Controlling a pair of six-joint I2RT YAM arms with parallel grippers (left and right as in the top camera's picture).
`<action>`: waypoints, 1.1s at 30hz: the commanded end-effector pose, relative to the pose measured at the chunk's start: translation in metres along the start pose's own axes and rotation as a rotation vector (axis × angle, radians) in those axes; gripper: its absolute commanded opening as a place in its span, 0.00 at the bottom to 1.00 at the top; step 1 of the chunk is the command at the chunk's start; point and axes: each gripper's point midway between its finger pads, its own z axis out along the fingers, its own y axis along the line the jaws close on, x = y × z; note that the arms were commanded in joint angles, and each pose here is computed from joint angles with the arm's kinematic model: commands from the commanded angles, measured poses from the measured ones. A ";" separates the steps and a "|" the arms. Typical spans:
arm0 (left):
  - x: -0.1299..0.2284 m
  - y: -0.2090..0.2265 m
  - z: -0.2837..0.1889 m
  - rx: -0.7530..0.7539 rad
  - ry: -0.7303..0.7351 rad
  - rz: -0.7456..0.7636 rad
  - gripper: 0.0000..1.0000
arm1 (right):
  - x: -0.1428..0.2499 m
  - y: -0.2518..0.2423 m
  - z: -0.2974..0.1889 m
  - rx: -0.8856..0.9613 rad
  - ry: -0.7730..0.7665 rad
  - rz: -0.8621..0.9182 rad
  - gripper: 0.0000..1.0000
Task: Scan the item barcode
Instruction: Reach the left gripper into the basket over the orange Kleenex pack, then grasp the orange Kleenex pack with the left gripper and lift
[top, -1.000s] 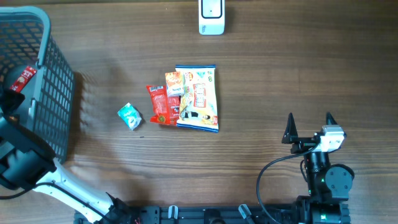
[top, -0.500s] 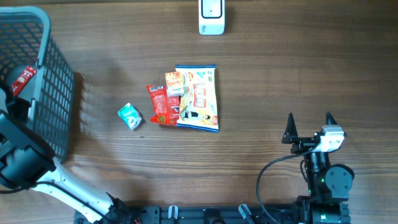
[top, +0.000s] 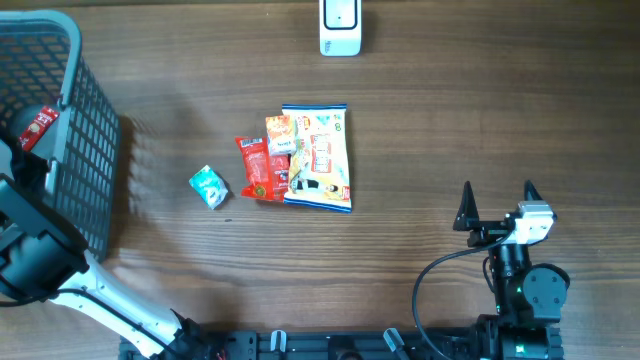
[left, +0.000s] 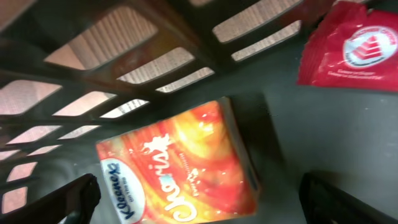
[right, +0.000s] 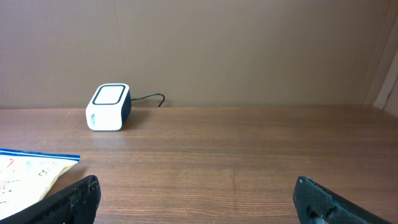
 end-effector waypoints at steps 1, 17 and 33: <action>0.014 -0.006 0.019 0.005 0.054 0.029 0.91 | 0.000 0.000 0.000 -0.004 -0.005 -0.011 1.00; 0.021 0.002 0.010 -0.007 0.087 0.041 0.04 | 0.000 0.000 0.000 -0.004 -0.005 -0.011 1.00; -0.044 0.029 -0.224 0.528 -0.328 -0.262 0.04 | 0.000 0.000 0.000 -0.004 -0.005 -0.011 1.00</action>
